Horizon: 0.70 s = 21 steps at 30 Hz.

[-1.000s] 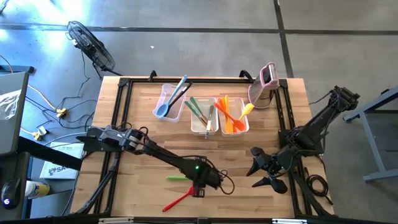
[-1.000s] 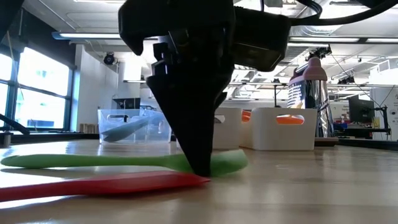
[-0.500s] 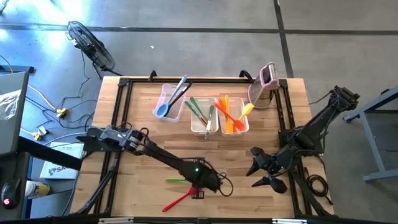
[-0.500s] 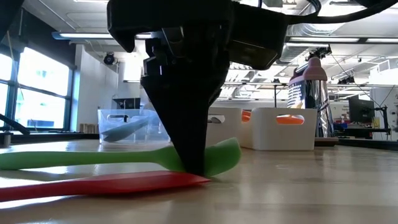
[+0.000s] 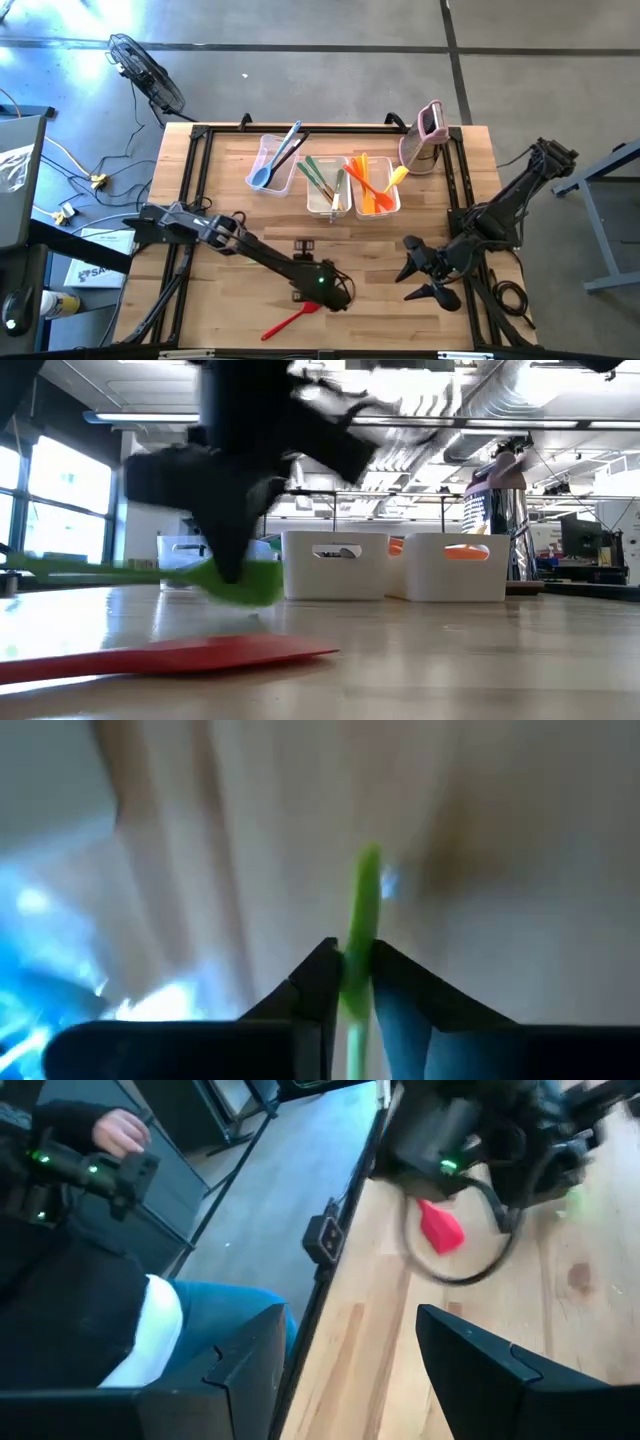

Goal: Pick & Place Kitchen Items
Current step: Put the green spatula into the right white bin

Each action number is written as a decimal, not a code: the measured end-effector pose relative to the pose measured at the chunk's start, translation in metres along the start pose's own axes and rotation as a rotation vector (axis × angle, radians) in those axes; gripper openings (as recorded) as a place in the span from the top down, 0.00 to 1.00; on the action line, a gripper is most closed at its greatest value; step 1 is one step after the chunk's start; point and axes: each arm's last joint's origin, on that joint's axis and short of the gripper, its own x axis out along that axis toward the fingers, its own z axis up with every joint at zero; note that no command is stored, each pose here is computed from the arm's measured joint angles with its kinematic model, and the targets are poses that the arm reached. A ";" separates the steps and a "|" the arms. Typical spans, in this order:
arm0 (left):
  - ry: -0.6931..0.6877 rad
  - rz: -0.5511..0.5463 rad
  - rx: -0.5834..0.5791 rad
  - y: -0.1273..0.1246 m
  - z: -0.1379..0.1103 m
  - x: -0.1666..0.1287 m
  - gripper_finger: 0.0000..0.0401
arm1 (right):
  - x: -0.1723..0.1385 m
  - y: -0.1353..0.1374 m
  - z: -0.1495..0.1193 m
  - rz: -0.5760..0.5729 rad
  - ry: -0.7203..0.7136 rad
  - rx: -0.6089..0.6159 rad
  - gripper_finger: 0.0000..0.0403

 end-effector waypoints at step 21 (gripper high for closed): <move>-0.196 0.098 -0.091 0.028 0.000 -0.046 1.00 | -0.001 0.004 -0.002 -0.016 -0.019 -0.028 0.46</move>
